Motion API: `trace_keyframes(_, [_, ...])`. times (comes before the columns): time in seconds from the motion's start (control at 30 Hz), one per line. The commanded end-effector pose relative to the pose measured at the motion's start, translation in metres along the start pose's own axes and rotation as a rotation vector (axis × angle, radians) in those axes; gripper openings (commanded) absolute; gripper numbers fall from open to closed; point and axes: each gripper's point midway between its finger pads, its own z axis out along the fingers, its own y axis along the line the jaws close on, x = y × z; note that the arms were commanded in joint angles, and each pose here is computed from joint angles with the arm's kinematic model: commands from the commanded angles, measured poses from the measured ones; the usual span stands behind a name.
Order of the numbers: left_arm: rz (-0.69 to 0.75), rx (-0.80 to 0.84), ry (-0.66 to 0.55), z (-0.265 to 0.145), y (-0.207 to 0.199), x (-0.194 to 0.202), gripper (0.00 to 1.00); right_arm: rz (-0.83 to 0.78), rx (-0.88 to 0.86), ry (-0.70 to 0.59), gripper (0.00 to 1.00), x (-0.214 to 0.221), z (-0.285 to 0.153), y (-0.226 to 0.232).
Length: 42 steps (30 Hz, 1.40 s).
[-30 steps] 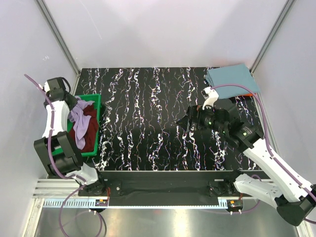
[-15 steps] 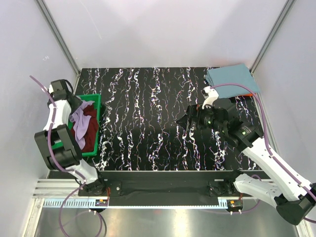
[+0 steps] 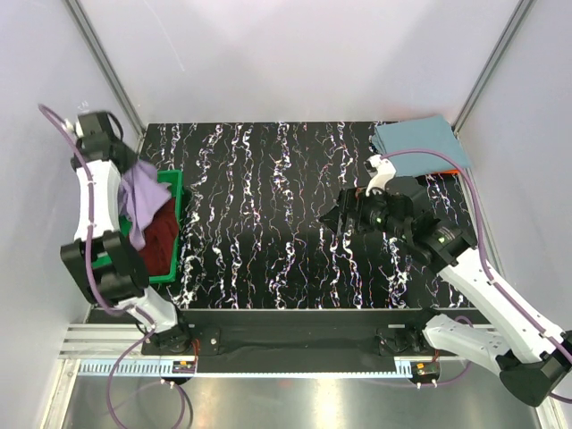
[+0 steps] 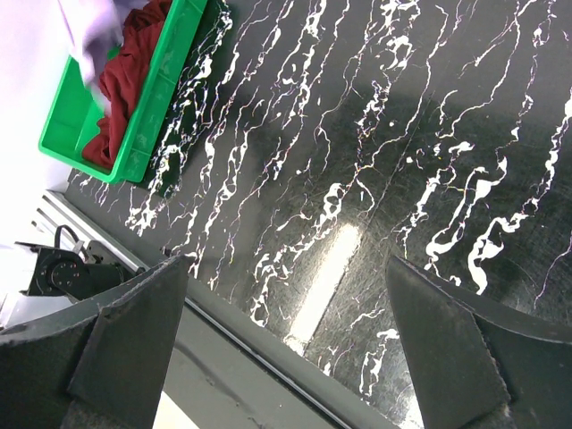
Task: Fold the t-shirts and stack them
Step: Grab the tshirt from the pile, then move the tshirt to the center of the board
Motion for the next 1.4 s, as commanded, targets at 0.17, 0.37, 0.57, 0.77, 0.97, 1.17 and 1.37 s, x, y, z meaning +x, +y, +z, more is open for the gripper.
trace_keyframes(0.17, [0.065,0.47,-0.4,-0.213,-0.128,-0.086,0.0,0.009,0.02,-0.05,1.0,-0.023,0.0,0.005])
trace_keyframes(0.37, [0.178,1.058,-0.269,-0.341,-0.23,-0.027,0.0,0.064,0.053,-0.056,1.0,-0.027,-0.003,0.004])
trace_keyframes(0.57, [0.399,1.413,0.167,-0.389,-0.272,0.149,0.0,0.075,0.099,-0.128,1.0,-0.046,-0.022,0.001])
trace_keyframes(0.77, [0.357,1.295,0.464,-0.316,-0.216,0.298,0.2,0.101,0.208,-0.164,1.0,-0.054,-0.032,-0.015])
trace_keyframes(0.97, [0.395,0.969,0.444,-0.242,-0.166,0.311,0.61,0.087,0.225,-0.109,1.0,-0.051,0.001,-0.019])
trace_keyframes(1.17, [0.331,0.53,0.266,-0.149,-0.122,0.217,0.65,0.045,0.187,-0.037,0.88,-0.066,0.087,-0.044])
trace_keyframes(1.37, [0.304,0.327,0.254,-0.086,-0.09,0.194,0.67,0.07,0.104,0.12,0.68,-0.057,0.19,-0.067])
